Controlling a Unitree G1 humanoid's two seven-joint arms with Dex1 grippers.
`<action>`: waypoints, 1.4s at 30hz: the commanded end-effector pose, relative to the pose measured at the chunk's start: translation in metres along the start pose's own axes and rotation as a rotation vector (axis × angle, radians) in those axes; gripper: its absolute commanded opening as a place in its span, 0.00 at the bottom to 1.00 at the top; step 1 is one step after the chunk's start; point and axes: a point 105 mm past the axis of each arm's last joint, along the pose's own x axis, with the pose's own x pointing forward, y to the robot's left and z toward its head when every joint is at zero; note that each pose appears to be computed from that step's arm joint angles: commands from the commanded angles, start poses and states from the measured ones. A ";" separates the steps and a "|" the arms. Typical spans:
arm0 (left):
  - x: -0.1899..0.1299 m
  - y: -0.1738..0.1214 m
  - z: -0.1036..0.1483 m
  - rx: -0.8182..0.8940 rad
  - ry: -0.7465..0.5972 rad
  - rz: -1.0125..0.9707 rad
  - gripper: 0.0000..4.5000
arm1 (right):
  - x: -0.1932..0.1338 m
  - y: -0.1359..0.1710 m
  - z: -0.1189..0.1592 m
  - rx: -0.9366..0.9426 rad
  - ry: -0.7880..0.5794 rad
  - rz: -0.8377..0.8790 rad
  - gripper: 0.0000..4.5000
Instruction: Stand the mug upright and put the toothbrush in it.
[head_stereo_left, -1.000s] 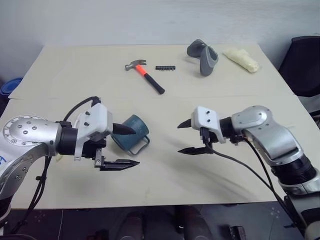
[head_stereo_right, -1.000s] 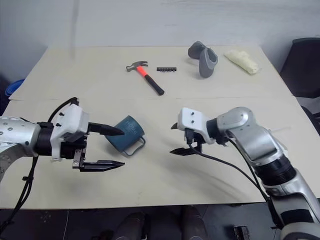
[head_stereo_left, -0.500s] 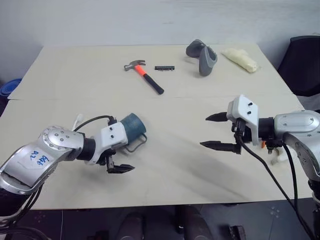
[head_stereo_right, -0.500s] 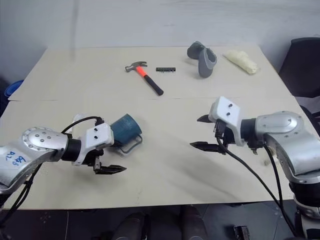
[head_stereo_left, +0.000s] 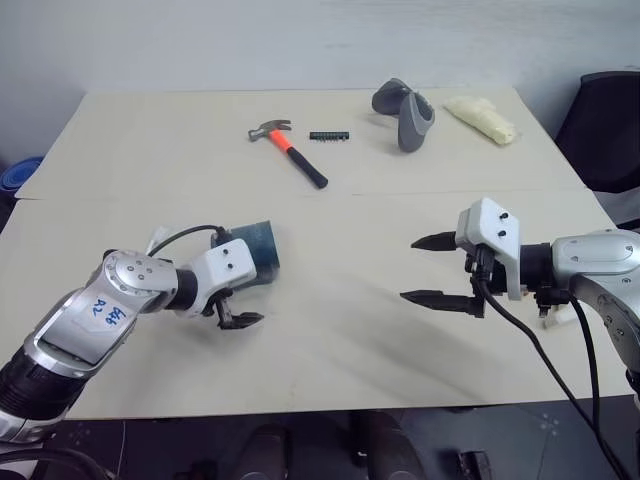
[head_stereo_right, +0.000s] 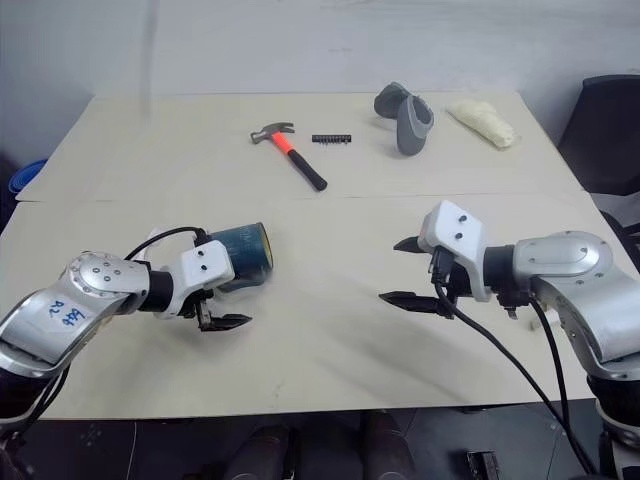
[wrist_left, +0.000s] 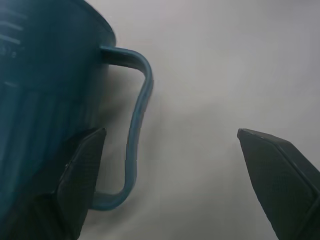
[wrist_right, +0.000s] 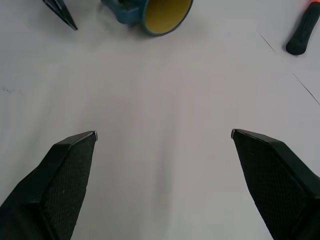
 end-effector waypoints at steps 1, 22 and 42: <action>-0.005 0.008 0.011 0.059 -0.026 0.048 1.00 | -0.001 0.003 0.007 -0.054 -0.011 0.000 1.00; 0.010 0.030 -0.013 0.230 0.099 0.103 0.74 | 0.001 0.013 0.004 -0.052 -0.019 0.052 1.00; 0.003 0.031 0.028 0.034 -0.160 0.068 0.01 | -0.002 0.013 0.009 -0.041 -0.057 0.058 1.00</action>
